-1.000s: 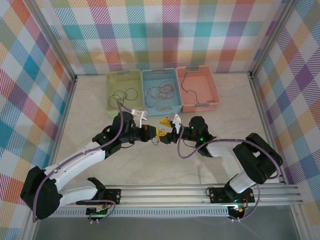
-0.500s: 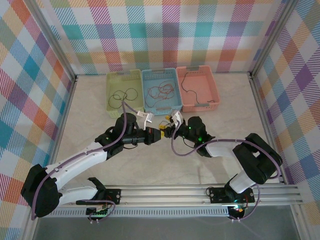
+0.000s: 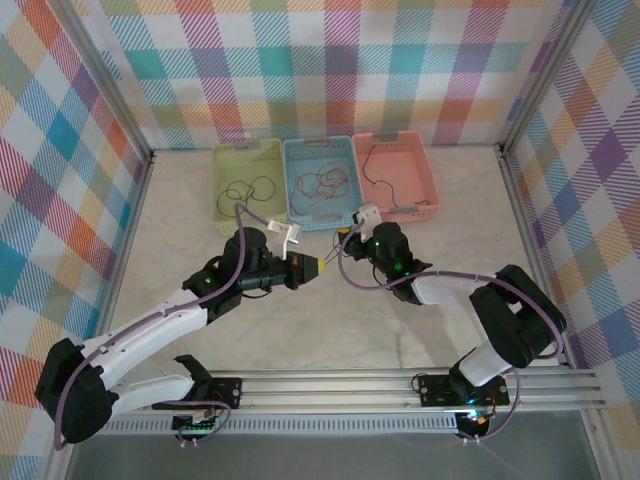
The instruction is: Untangle the cables
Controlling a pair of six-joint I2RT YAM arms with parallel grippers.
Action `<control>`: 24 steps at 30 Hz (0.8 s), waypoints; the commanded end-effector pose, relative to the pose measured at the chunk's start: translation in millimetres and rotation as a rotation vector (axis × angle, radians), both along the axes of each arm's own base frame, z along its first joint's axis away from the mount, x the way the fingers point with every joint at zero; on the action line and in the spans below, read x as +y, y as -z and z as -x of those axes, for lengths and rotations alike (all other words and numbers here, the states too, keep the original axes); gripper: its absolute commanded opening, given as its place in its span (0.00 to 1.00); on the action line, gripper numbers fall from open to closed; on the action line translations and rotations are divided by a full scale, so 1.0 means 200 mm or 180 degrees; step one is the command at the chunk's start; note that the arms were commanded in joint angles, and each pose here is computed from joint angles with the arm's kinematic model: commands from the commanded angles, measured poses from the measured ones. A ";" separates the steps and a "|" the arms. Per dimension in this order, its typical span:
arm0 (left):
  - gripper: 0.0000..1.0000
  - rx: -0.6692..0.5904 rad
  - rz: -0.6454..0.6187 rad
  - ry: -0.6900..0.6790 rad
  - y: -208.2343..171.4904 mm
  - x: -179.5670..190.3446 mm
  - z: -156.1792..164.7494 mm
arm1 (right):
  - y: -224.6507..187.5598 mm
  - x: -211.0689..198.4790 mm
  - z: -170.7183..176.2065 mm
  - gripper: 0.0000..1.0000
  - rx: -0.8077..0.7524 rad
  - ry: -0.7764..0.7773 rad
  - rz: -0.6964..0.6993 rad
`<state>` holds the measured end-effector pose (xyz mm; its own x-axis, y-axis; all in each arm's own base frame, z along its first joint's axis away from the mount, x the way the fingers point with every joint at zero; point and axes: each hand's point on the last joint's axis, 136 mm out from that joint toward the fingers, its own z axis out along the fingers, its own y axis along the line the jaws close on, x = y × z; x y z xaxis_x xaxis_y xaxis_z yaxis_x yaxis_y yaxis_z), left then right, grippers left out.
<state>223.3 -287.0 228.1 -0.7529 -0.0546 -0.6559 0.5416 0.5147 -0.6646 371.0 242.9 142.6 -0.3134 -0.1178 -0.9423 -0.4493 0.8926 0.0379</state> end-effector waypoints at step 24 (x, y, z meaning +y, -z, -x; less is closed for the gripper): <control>0.00 -0.0536 -0.0178 -0.0976 -0.13 0.31 -0.06 | 0.10 -0.43 -0.11 0.51 0.0622 0.0948 -0.0607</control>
